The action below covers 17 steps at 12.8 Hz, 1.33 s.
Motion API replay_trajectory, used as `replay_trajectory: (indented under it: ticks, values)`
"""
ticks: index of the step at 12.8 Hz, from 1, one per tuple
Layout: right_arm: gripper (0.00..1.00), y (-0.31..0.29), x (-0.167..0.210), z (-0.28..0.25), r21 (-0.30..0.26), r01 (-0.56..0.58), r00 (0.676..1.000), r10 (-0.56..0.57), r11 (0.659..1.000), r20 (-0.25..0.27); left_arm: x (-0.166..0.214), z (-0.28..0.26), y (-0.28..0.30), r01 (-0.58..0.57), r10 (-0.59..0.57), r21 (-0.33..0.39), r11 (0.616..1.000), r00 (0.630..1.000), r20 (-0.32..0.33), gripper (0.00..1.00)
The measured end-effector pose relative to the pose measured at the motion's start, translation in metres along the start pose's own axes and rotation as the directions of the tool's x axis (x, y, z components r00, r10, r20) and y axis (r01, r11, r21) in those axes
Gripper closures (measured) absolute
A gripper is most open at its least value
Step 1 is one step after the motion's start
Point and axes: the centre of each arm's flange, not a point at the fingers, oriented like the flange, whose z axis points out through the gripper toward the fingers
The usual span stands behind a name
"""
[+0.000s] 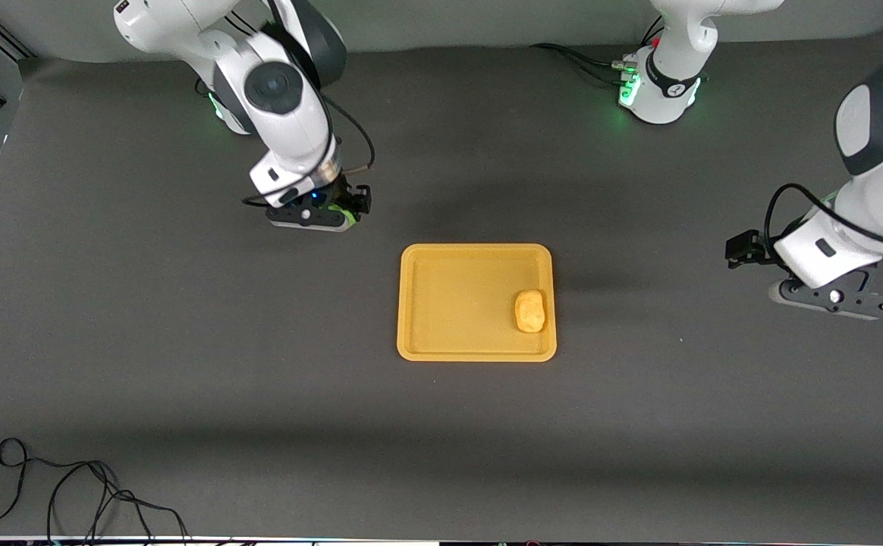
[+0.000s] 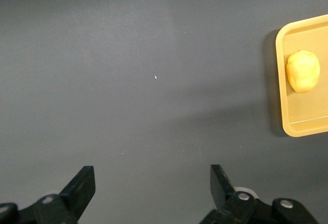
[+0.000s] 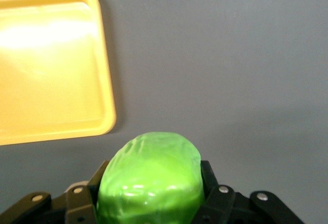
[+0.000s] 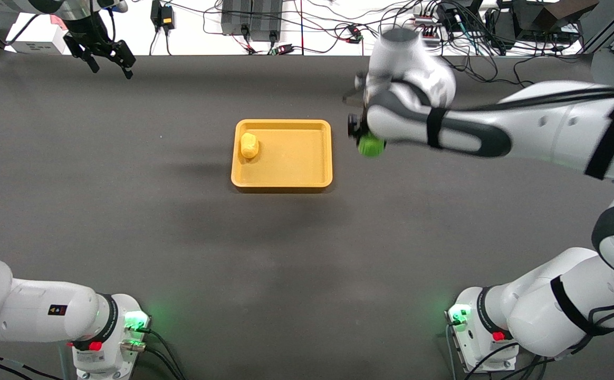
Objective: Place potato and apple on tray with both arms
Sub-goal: 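Carry the green apple with the right gripper over the tray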
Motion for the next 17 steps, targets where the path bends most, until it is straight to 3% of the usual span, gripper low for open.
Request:
replay_trajectory:
  ticks: [3, 6, 11, 17]
  values:
    - [0.28, -0.030, 0.025, -0.064, 0.061, -0.003, 0.998, 0.007, 0.998, -0.063, -0.020, -0.005, -0.010, 0.004, -0.004, 0.002, 1.000, 1.000, -0.006, 0.00]
    - [0.28, -0.104, 0.049, -0.056, 0.063, -0.060, 0.996, 0.063, 0.996, -0.056, -0.031, -0.012, -0.021, 0.024, -0.024, 0.002, 1.000, 1.000, -0.017, 0.00]
    - [0.29, -0.240, 0.035, 0.041, 0.082, -0.097, 0.993, 0.102, 0.992, -0.064, -0.030, -0.012, -0.029, 0.013, -0.013, 0.003, 1.000, 0.999, -0.030, 0.00]
    - [0.29, -0.248, 0.060, 0.199, 0.050, -0.083, 0.988, 0.088, 0.995, -0.124, -0.027, -0.010, -0.035, -0.015, 0.015, 0.003, 1.000, 0.999, -0.030, 0.00]
